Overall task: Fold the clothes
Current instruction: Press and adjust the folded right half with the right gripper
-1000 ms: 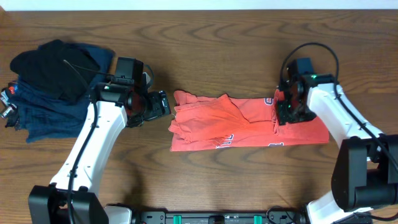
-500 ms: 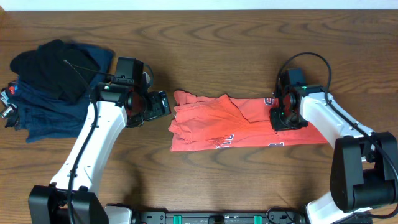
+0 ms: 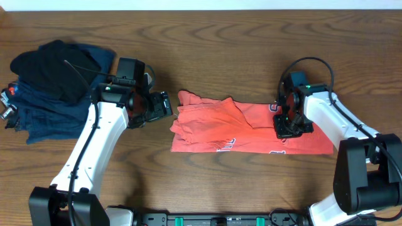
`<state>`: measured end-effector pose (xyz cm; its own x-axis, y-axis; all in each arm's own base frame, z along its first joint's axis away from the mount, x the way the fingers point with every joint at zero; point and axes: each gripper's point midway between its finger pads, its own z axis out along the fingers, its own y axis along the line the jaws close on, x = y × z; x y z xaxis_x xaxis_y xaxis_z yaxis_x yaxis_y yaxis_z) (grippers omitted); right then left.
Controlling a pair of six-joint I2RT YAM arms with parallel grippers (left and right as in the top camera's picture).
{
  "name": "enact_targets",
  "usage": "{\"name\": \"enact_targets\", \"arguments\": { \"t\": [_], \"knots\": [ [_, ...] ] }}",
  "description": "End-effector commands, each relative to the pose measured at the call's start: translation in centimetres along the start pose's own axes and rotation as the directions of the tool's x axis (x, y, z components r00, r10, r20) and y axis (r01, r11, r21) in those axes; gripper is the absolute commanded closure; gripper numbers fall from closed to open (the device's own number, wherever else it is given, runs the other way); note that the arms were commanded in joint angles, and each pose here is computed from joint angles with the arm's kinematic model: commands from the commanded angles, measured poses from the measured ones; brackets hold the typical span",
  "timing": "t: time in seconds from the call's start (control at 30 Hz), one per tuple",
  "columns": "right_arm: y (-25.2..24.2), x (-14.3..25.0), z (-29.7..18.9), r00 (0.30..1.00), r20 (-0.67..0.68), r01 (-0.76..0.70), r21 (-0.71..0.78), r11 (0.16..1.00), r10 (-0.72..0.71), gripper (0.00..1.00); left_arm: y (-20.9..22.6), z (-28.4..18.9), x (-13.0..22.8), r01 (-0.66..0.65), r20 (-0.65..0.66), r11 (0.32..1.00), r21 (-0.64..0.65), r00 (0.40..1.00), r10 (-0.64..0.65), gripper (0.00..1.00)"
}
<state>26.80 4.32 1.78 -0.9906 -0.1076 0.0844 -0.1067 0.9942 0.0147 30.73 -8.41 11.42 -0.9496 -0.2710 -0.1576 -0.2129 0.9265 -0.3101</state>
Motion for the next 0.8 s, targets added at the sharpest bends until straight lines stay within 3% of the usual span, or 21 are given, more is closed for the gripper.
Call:
{"name": "enact_targets", "arguments": {
  "t": [0.0, 0.13, 0.33, 0.47, 0.77],
  "knots": [
    [1.2, -0.4, -1.1, 0.997, 0.030, 0.068, -0.038, 0.997, -0.066, 0.99, 0.5, 0.5, 0.3, -0.004, -0.014, 1.000, -0.014, 1.000, 0.004, 0.15],
    [1.8, -0.1, -1.2, 0.997, 0.024, 0.078, -0.072, 0.994, -0.077, 0.99, 0.5, 0.5, 0.3, -0.004, -0.013, 1.000, -0.013, 1.000, 0.004, 0.15],
    [5.9, 1.2, -2.0, 0.967, 0.044, 0.253, -0.315, 0.915, -0.252, 0.99, 0.5, 0.5, 0.3, -0.004, -0.013, 1.000, -0.014, 1.000, 0.004, 0.15],
    [4.2, 1.2, -0.9, 0.964, 0.027, 0.263, -0.219, 0.940, -0.264, 0.98, 0.5, 0.5, 0.3, -0.004, -0.012, 1.000, -0.013, 1.000, 0.004, 0.15],
    [6.7, 3.3, 0.1, 0.935, 0.025, 0.342, -0.328, 0.881, -0.353, 0.94, 0.6, 0.5, 0.4, -0.004, -0.016, 1.000, -0.015, 1.000, 0.003, 0.15]
  ]
}}
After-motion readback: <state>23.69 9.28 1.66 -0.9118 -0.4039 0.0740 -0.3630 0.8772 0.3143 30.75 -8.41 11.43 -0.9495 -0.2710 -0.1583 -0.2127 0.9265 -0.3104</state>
